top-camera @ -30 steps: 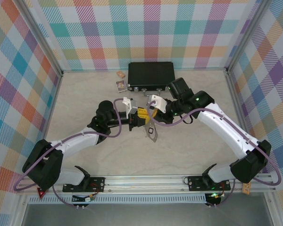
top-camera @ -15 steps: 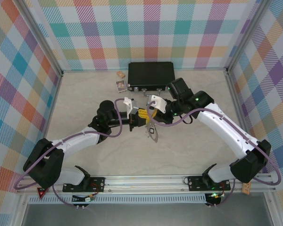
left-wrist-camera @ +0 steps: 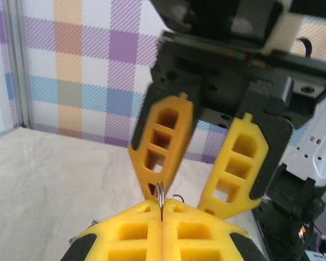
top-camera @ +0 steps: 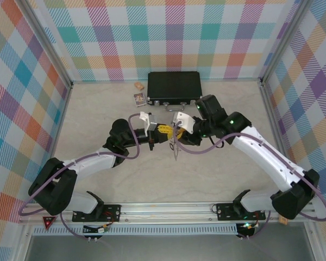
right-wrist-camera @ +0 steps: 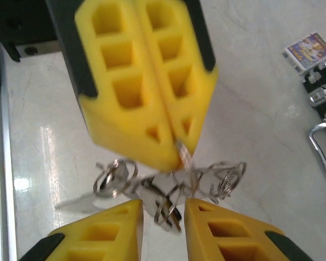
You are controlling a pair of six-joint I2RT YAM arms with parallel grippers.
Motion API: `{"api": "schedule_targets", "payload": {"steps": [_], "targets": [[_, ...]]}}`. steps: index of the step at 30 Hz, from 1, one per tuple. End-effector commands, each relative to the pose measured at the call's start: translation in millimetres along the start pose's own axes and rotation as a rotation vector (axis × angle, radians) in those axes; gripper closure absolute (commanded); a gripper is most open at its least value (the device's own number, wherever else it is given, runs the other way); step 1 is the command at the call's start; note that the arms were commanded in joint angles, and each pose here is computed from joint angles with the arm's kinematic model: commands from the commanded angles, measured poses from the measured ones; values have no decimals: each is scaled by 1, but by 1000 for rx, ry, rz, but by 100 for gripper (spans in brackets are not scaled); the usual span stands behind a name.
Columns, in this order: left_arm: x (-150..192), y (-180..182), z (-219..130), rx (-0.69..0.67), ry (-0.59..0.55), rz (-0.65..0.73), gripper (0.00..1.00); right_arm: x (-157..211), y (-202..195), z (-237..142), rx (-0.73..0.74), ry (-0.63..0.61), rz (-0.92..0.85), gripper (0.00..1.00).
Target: Put the keys on the keyring
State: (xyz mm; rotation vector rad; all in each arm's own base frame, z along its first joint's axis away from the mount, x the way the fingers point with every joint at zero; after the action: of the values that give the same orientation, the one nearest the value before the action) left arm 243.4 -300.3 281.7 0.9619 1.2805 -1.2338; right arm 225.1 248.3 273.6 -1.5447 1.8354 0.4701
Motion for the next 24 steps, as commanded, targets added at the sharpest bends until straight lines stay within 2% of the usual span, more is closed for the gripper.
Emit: {"api": "schedule_targets", "payload": {"steps": [1, 5, 13, 24], "targets": [[-33, -7, 0, 13, -152, 56, 100, -12, -10, -17, 124, -85, 0, 74], [-52, -8, -1, 24, -239, 48, 100, -26, -14, -37, 209, -189, 2, 73], [-88, -9, 2, 29, -319, 52, 100, -60, -21, -71, 303, -399, -7, 73], [-97, -14, 3, 49, -335, 49, 100, -71, -20, -63, 258, -433, -8, 77]]}}
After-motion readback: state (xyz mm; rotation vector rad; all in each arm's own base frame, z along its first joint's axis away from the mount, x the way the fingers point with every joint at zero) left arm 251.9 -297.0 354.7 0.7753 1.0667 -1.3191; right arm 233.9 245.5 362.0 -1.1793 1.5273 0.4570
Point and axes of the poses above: each hand's point on the last joint's axis, 136 mm out from that joint toward the fingers, its own z axis out along the fingers, its own y axis along the line the jaws close on, x = y × z, the point moved 2 cm from there along -z, back along the fingers, and after that the axes turned 1 degree about -z, right-handed, at the moved point
